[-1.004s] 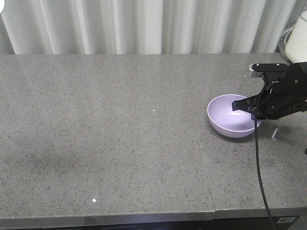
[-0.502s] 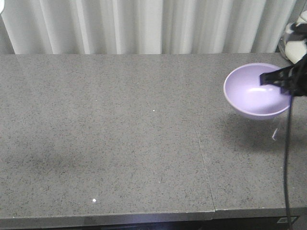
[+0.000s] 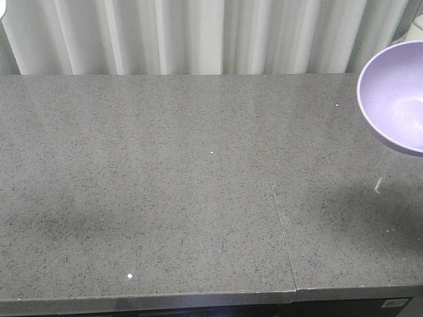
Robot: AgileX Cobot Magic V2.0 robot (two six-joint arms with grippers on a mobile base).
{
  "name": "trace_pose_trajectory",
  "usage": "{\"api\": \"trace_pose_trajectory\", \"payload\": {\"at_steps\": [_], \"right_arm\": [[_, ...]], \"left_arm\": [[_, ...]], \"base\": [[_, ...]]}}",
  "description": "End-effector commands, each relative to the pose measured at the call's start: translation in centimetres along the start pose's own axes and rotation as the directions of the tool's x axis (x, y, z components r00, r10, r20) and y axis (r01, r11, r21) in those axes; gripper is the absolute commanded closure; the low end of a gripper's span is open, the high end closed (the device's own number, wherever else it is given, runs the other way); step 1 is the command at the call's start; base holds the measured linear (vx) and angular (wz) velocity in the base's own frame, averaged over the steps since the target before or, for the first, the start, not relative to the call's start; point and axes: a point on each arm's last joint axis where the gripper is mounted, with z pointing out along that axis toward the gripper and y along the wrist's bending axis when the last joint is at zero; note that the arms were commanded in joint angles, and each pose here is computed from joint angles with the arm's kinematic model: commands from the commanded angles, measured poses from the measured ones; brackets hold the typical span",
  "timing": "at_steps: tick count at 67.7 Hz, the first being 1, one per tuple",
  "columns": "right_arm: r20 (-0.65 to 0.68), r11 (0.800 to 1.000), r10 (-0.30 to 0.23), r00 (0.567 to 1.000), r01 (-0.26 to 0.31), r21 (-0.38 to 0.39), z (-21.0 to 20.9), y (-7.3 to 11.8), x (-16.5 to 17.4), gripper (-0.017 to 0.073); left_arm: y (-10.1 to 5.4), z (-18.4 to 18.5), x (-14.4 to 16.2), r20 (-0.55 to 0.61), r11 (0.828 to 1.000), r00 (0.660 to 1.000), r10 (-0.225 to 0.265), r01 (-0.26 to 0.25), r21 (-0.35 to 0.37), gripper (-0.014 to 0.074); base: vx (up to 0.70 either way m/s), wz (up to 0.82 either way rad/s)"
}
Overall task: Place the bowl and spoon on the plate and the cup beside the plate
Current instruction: 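Lift the lavender bowl with the right gripper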
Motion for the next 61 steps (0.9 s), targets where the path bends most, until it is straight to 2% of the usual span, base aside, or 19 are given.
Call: {"api": "trace_pose_trajectory", "payload": {"at_steps": [1, 61], "right_arm": [[0.115, 1.0, -0.008, 0.993, 0.008, 0.006, -1.69, -0.24, -1.06, 0.057], [0.108, 1.0, -0.008, 0.994, 0.007, 0.007, -1.67, -0.24, -1.0, 0.057]], "left_arm": [[-0.18, -1.89, -0.38, 0.079, 1.0, 0.997, -0.001, -0.001, 0.018, 0.06], [-0.18, -1.89, -0.39, 0.08, 1.0, 0.997, -0.001, -0.001, 0.019, 0.06]], "base": [[0.0, 0.0], [0.0, 0.0]]}}
